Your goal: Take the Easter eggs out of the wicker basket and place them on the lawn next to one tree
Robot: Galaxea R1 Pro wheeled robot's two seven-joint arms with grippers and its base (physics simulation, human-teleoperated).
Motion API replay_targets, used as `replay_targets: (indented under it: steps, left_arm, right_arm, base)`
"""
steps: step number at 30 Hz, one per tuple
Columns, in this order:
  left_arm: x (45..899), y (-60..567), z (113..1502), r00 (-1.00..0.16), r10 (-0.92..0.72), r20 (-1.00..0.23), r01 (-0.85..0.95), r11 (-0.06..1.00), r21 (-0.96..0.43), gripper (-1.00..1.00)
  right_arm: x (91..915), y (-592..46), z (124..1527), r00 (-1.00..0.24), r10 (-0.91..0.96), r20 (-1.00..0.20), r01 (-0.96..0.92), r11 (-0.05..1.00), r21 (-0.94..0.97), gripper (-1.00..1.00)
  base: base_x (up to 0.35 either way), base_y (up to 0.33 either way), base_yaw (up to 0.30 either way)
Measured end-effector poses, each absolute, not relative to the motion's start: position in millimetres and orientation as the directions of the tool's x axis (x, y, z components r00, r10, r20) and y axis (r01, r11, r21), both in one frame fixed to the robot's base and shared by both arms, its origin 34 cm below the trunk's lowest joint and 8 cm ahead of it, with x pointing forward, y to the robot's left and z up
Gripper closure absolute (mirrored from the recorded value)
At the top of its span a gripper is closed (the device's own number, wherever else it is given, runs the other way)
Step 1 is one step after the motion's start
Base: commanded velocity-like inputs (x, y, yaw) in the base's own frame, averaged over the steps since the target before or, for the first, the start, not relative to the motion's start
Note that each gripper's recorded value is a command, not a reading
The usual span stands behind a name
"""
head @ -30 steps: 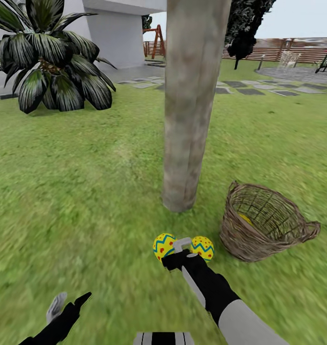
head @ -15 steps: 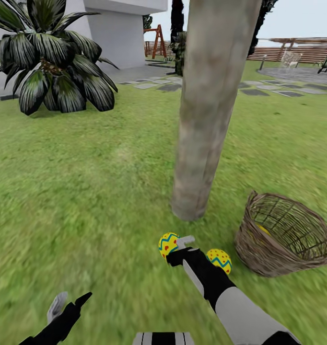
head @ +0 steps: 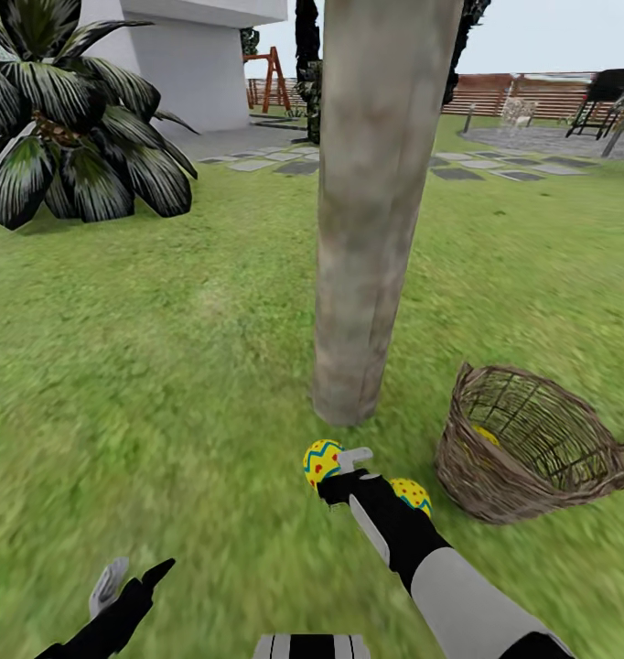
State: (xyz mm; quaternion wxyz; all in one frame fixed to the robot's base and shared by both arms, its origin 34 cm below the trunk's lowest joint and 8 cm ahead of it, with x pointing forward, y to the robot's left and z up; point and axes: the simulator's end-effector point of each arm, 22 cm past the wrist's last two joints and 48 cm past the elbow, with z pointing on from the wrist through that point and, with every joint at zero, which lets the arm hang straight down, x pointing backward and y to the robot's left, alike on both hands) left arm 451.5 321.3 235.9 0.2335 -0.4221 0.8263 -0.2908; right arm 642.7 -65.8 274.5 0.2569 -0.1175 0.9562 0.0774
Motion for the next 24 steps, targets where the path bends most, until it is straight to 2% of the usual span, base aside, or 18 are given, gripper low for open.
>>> replay_targets:
  steps: [6, 12, 16, 24]
  left_arm:
    - [451.1, 321.0, 235.4, -0.535, -0.833, -0.140, -0.563, 0.475, -0.677, -1.00]
    - [450.9, 321.3, 236.0, -0.541, -0.831, -0.133, -0.564, 0.475, -0.676, -1.00]
    - [449.5, 310.7, 240.1, -0.575, -0.814, -0.081, -0.559, 0.464, -0.687, -1.00]
    - [467.5, 295.7, 261.0, -0.628, -0.775, -0.071, -0.507, 0.476, -0.719, -1.00]
  right_arm:
    - [644.8, -66.3, 275.5, -0.836, -0.183, -0.518, -0.264, 0.961, 0.087, 1.00]
    - [645.1, -66.7, 275.4, -0.836, -0.180, -0.518, -0.261, 0.961, 0.087, 1.00]
    - [645.2, -66.4, 274.0, -0.837, -0.179, -0.517, -0.261, 0.961, 0.089, 1.00]
    - [650.7, -82.3, 256.6, -0.857, -0.135, -0.498, -0.199, 0.977, 0.076, 1.00]
  base:
    - [0.243, 0.000, -0.003]
    - [0.023, 0.000, 0.000]
    - [0.002, 0.000, 0.000]
    - [0.000, 0.000, 0.000]
